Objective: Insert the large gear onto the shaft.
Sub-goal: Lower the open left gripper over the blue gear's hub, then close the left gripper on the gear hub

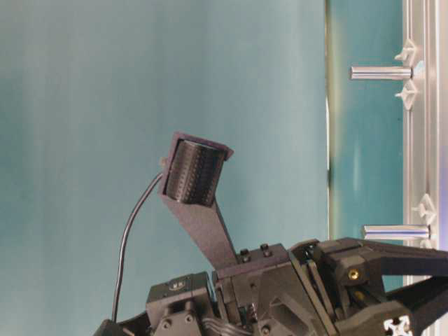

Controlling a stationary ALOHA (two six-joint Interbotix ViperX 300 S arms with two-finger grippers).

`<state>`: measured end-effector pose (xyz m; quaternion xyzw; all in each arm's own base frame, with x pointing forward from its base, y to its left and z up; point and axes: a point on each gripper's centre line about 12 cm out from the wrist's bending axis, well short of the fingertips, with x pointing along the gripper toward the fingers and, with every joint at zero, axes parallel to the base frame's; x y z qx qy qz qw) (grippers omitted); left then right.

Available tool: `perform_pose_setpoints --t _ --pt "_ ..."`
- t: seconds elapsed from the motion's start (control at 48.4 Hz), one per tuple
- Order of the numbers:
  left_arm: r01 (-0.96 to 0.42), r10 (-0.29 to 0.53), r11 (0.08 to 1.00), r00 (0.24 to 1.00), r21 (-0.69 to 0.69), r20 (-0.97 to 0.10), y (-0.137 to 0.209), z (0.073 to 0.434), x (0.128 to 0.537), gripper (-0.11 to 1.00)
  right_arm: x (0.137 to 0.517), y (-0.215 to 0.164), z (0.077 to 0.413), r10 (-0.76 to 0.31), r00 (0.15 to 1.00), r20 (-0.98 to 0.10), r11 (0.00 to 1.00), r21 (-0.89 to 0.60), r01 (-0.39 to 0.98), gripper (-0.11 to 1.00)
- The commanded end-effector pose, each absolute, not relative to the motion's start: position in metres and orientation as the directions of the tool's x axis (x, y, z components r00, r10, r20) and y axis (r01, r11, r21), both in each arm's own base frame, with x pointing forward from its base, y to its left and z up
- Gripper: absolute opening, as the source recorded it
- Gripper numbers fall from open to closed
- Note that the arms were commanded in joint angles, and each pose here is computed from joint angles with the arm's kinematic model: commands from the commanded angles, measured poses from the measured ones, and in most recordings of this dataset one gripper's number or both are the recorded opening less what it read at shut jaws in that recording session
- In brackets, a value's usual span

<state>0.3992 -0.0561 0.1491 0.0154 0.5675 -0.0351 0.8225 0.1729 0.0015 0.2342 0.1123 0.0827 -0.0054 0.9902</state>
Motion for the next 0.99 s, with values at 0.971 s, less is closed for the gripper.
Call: perform_pose_setpoints --t 0.971 --pt "0.106 -0.053 0.994 0.431 -0.007 -0.901 -0.0589 0.1589 0.4095 0.34 0.1733 0.0018 0.2386 0.009 0.989 -0.148 0.973 0.231 0.026 0.05"
